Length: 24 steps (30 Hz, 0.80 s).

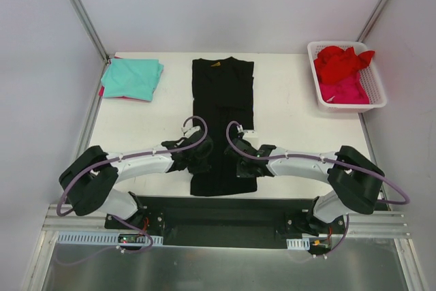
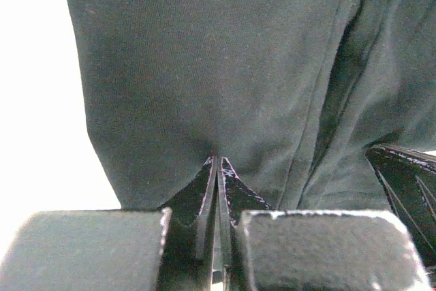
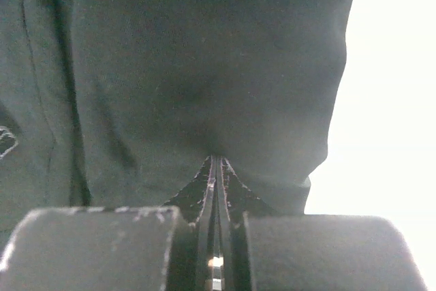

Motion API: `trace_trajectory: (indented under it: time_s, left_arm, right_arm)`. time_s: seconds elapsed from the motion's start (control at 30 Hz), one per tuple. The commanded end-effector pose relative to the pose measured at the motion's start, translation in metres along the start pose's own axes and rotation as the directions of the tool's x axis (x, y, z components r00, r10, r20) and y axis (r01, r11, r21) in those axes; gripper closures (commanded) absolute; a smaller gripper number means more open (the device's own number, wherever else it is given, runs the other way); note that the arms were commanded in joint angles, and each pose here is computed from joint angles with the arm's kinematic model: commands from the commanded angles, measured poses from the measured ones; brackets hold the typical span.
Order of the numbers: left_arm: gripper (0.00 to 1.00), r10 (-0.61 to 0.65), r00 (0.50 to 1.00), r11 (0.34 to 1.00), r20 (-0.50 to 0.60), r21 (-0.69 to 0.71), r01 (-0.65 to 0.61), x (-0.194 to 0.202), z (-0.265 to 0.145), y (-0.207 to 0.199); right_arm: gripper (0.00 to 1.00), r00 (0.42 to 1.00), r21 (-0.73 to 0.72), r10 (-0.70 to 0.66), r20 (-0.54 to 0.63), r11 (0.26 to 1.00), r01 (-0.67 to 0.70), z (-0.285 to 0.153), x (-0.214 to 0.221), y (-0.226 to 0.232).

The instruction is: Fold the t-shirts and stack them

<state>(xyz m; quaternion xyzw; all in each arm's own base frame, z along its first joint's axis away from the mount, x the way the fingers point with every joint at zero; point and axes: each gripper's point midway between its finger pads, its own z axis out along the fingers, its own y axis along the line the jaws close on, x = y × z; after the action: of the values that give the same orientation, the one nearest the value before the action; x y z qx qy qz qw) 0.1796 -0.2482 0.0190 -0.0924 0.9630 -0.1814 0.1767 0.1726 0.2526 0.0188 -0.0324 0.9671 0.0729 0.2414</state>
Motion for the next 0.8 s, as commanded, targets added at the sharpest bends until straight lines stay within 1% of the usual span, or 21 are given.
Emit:
trace_trajectory:
  time_s: [0.0, 0.03, 0.1, 0.13, 0.2, 0.27, 0.37, 0.4, 0.43, 0.47, 0.5, 0.53, 0.57, 0.6, 0.63, 0.67, 0.7, 0.73, 0.77]
  left_arm:
    - [1.0, 0.047, 0.998, 0.999, 0.052, 0.007, -0.048, -0.02, -0.029, -0.01]
    - [1.0, 0.047, 0.996, 0.998, 0.08, 0.04, -0.051, -0.028, -0.041, -0.021]
    - [1.0, 0.065, 0.993, 0.997, 0.099, 0.039, -0.069, -0.034, -0.053, -0.023]
    - [1.0, 0.06, 0.988, 0.996, 0.139, 0.063, -0.07, -0.045, -0.066, -0.033]
    - [1.0, 0.078, 0.983, 0.994, 0.168, 0.06, -0.089, -0.053, -0.077, -0.036]
    - [1.0, 0.076, 0.976, 0.993, 0.204, 0.078, -0.093, -0.067, -0.088, -0.047]
    - [1.0, 0.084, 0.974, 0.992, 0.209, 0.07, -0.1, -0.073, -0.089, -0.052]
    - [1.0, 0.081, 0.976, 0.993, 0.202, 0.064, -0.095, -0.073, -0.086, -0.051]
    - [1.0, 0.085, 0.978, 0.994, 0.189, 0.047, -0.095, -0.071, -0.081, -0.047]
    - [1.0, 0.084, 0.978, 0.995, 0.19, 0.034, -0.092, -0.071, -0.078, -0.044]
    - [1.0, 0.078, 0.977, 0.996, 0.197, 0.016, -0.083, -0.073, -0.075, -0.039]
    - [1.0, 0.083, 0.977, 0.996, 0.199, -0.008, -0.083, -0.073, -0.07, -0.032]
    - [1.0, 0.064, 0.975, 0.998, 0.213, -0.027, -0.059, -0.083, -0.068, -0.024]
    - [0.94, 0.065, 0.974, 0.998, 0.217, -0.018, -0.062, -0.088, -0.066, -0.024]
    - [0.9, 0.067, 0.973, 0.998, 0.221, -0.018, -0.064, -0.092, -0.064, -0.021]
    - [0.9, 0.063, 0.968, 0.998, 0.243, 0.0, -0.065, -0.1, -0.064, -0.023]
    - [0.91, 0.053, 0.967, 0.998, 0.248, 0.003, -0.055, -0.109, -0.064, -0.02]
    - [0.91, 0.049, 0.967, 0.999, 0.252, 0.007, -0.053, -0.115, -0.064, -0.019]
    - [0.91, 0.045, 0.965, 0.999, 0.258, 0.011, -0.049, -0.121, -0.064, -0.019]
  right_arm:
    - [0.99, 1.0, 0.007, -0.027, 0.012, 1.0, 0.027, -0.033, -0.017, 0.002]
    - [0.99, 0.999, -0.004, -0.021, 0.036, 1.0, 0.022, -0.042, -0.025, 0.004]
    - [0.99, 0.998, -0.021, -0.024, 0.061, 0.999, 0.025, -0.06, -0.038, 0.009]
    - [0.99, 0.995, -0.027, -0.022, 0.092, 0.999, 0.025, -0.07, -0.048, 0.009]
    - [0.99, 0.991, -0.036, -0.021, 0.129, 0.999, 0.025, -0.087, -0.064, 0.012]
    - [0.91, 0.987, -0.048, -0.007, 0.16, 0.999, 0.015, -0.099, -0.079, 0.008]
    - [0.87, 0.984, -0.082, 0.039, 0.174, 0.996, -0.026, -0.108, -0.095, 0.001]
    - [0.82, 0.984, -0.081, 0.042, 0.172, 0.996, -0.028, -0.106, -0.095, -0.003]
    - [0.6, 0.983, -0.076, 0.047, 0.177, 0.997, -0.034, -0.106, -0.095, -0.008]
    - [0.53, 0.979, -0.08, 0.059, 0.196, 0.996, -0.044, -0.109, -0.099, -0.014]
    - [0.48, 0.977, -0.072, 0.059, 0.204, 0.996, -0.045, -0.108, -0.1, -0.019]
    - [0.37, 0.979, -0.047, 0.058, 0.198, 0.998, -0.049, -0.102, -0.095, -0.028]
    - [0.29, 0.975, -0.037, 0.078, 0.209, 0.997, -0.072, -0.099, -0.1, -0.037]
    - [0.24, 0.972, -0.037, 0.079, 0.221, 0.997, -0.073, -0.098, -0.103, -0.042]
    - [0.19, 0.973, -0.034, 0.083, 0.215, 0.996, -0.077, -0.094, -0.102, -0.046]
    - [0.19, 0.966, -0.033, 0.109, 0.233, 0.994, -0.104, -0.091, -0.111, -0.053]
    - [0.19, 0.966, -0.033, 0.108, 0.235, 0.994, -0.103, -0.088, -0.114, -0.056]
    - [0.23, 0.968, -0.046, 0.11, 0.224, 0.994, -0.102, -0.085, -0.116, -0.055]
    - [0.25, 0.963, -0.051, 0.129, 0.239, 0.991, -0.12, -0.084, -0.126, -0.057]
